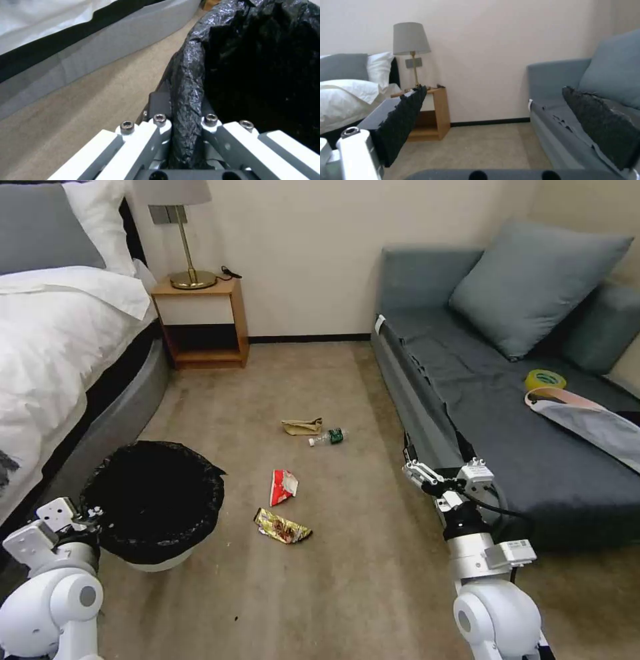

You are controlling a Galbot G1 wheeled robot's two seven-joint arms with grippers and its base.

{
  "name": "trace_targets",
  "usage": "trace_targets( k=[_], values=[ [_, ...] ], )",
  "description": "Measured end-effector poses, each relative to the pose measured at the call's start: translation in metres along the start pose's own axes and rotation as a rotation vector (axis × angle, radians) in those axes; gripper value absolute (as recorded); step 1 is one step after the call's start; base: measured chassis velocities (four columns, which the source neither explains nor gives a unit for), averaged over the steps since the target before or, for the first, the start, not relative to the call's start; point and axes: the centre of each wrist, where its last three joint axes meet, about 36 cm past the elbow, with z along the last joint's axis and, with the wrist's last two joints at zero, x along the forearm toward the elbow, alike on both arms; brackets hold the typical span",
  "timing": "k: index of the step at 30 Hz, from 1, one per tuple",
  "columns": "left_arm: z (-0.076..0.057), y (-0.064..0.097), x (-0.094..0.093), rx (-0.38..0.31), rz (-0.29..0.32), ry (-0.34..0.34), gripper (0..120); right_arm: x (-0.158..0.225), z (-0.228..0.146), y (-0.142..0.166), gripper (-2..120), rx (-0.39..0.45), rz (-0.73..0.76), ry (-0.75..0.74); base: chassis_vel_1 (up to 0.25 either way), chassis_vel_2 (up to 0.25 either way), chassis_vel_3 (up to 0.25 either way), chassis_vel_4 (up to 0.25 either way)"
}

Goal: Pick up the trash bin, then pick up the garbage on the floor and place it into the trash bin.

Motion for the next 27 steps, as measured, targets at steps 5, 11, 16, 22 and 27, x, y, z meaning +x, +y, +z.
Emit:
trace_targets(
  k=[5, 11, 16, 22, 27],
  values=[
    [-0.0002, -0.0005, -0.0002, 0.002, 0.001, -0.001, 4, -0.0003, -0.0002, -0.0003, 100, 0.001, -0.001, 0.001, -0.105, 0.119, 0.106, -0.123],
    [-0.0006, -0.0004, 0.0001, 0.004, 0.002, -0.002, 4, -0.0012, -0.0004, -0.0006, 100, 0.0, 0.001, 0.0, -0.119, 0.098, 0.101, -0.102],
    [-0.001, 0.0007, 0.0018, 0.005, 0.002, -0.003, 4, -0.0011, -0.0006, 0.0037, 100, -0.007, -0.008, 0.008, -0.098, 0.1, 0.115, -0.097],
    [-0.0037, 0.005, 0.0032, 0.008, -0.004, -0.01, 4, -0.0012, 0.0008, 0.0042, 100, -0.007, -0.011, 0.01, -0.107, 0.106, 0.106, -0.105],
    [-0.0026, 0.0065, 0.0035, 0.007, -0.008, -0.007, 4, -0.0015, 0.0015, 0.0053, 100, -0.008, -0.015, 0.01, -0.102, 0.092, 0.086, -0.087]
  ],
)
